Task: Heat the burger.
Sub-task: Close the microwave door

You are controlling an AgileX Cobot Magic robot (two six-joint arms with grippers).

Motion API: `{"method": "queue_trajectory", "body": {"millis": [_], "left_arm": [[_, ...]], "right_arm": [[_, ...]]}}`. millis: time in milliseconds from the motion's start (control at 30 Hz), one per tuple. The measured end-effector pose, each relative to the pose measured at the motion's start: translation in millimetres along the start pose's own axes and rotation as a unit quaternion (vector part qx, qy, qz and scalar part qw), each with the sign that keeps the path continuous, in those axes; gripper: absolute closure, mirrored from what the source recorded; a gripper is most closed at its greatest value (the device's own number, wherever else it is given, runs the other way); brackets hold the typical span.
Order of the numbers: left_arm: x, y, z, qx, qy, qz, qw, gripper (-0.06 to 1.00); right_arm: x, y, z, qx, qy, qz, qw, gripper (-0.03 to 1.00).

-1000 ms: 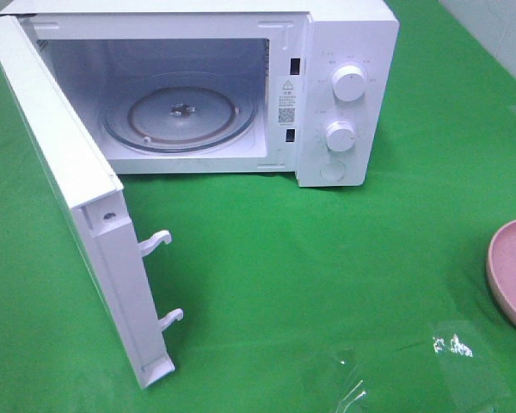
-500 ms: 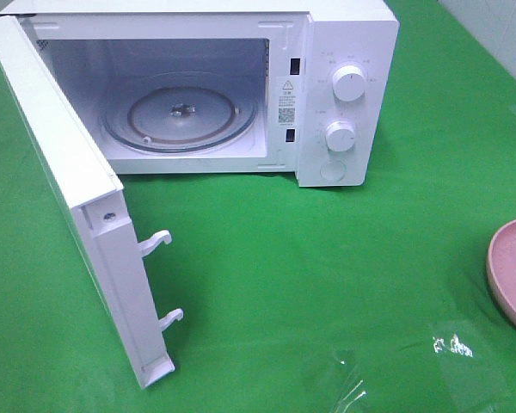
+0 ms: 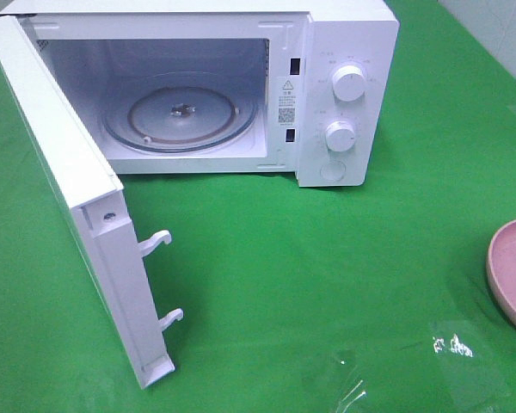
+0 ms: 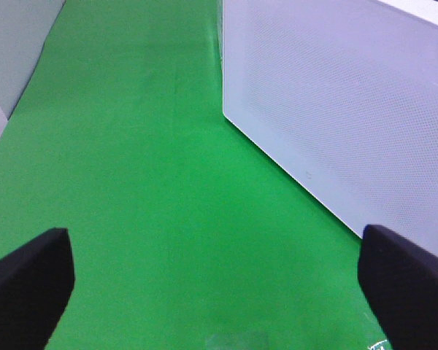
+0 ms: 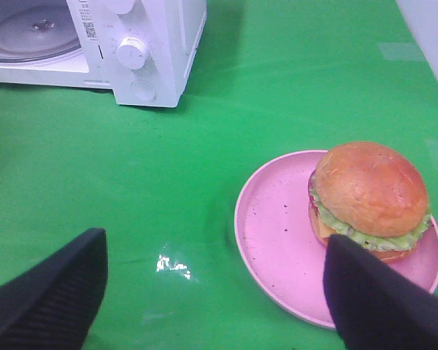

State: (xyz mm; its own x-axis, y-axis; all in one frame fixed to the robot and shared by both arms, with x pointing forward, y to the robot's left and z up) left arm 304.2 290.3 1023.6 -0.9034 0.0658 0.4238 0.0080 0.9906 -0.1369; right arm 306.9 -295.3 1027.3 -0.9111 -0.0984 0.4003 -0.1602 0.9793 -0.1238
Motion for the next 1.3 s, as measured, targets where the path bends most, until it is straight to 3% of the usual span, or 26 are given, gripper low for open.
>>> {"method": "queue_trajectory", "body": {"millis": [467, 600, 633, 667, 700, 733, 767, 800, 833, 867, 933, 967, 1000, 1033, 1067, 1100, 1300], "left_arm": [[0, 0, 0, 0.004, -0.001, 0.000, 1.000, -0.03], [3, -1, -10, 0.009, -0.024, 0.003, 1.000, 0.02], [3, -2, -14, 0.011, -0.031, 0.003, 0.999, 0.05], [2, -2, -23, 0.011, -0.045, 0.004, 0.999, 0.15], [2, -2, -23, 0.011, -0.045, 0.004, 0.999, 0.15], [-2, -3, -28, 0.013, -0.047, 0.004, 0.999, 0.27], [-2, -3, -28, 0.013, -0.047, 0.004, 0.999, 0.27], [-6, -3, -33, 0.014, -0.050, 0.004, 0.999, 0.42], [-6, -3, -33, 0.014, -0.050, 0.004, 0.999, 0.42], [-10, -3, -38, 0.015, -0.052, 0.004, 0.999, 0.56], [-13, -3, -40, 0.015, -0.051, 0.003, 0.999, 0.62], [-19, -2, -44, 0.016, -0.051, 0.002, 0.999, 0.75], [-19, -2, -44, 0.016, -0.051, 0.002, 0.999, 0.75], [-27, -2, -47, 0.017, -0.050, 0.001, 0.999, 0.86], [-27, -2, -47, 0.017, -0.050, 0.001, 0.999, 0.86], [-36, -1, -48, 0.019, -0.050, -0.001, 0.999, 0.92], [-60, 2, -51, 0.021, -0.079, -0.002, 0.997, 0.94]], "right_arm": [[0, 0, 0, 0.000, 0.000, 0.000, 1.000, 0.20], [0, 0, 0, 0.000, 0.000, 0.000, 1.000, 0.20], [0, 0, 0, 0.000, 0.000, 0.000, 1.000, 0.20], [0, 0, 0, 0.000, 0.000, 0.000, 1.000, 0.20], [0, 0, 0, 0.000, 0.000, 0.000, 1.000, 0.20], [0, 0, 0, 0.000, 0.000, 0.000, 1.000, 0.20], [0, 0, 0, 0.000, 0.000, 0.000, 1.000, 0.20], [0, 0, 0, 0.000, 0.000, 0.000, 1.000, 0.20], [0, 0, 0, 0.000, 0.000, 0.000, 1.000, 0.20], [0, 0, 0, 0.000, 0.000, 0.000, 1.000, 0.20], [0, 0, 0, 0.000, 0.000, 0.000, 1.000, 0.20], [0, 0, 0, 0.000, 0.000, 0.000, 1.000, 0.20], [0, 0, 0, 0.000, 0.000, 0.000, 1.000, 0.20], [0, 0, 0, 0.000, 0.000, 0.000, 1.000, 0.20], [0, 0, 0, 0.000, 0.000, 0.000, 1.000, 0.20], [0, 0, 0, 0.000, 0.000, 0.000, 1.000, 0.20], [0, 0, 0, 0.000, 0.000, 0.000, 1.000, 0.20]]}}
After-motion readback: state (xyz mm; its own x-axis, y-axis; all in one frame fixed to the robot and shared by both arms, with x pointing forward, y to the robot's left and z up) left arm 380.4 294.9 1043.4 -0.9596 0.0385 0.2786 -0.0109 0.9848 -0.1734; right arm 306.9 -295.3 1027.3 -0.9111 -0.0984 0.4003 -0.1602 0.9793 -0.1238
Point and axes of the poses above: a point on each arm's last joint axis where the gripper is mounted, x pointing back along that axis away from the gripper, y along the wrist's bending axis when the last joint is at zero, z = x × y, the point moved 8 cm from there along -x, pointing out along that axis toward the gripper, and after that the axes turned 10 degrees about x, right-handed, at the moved point
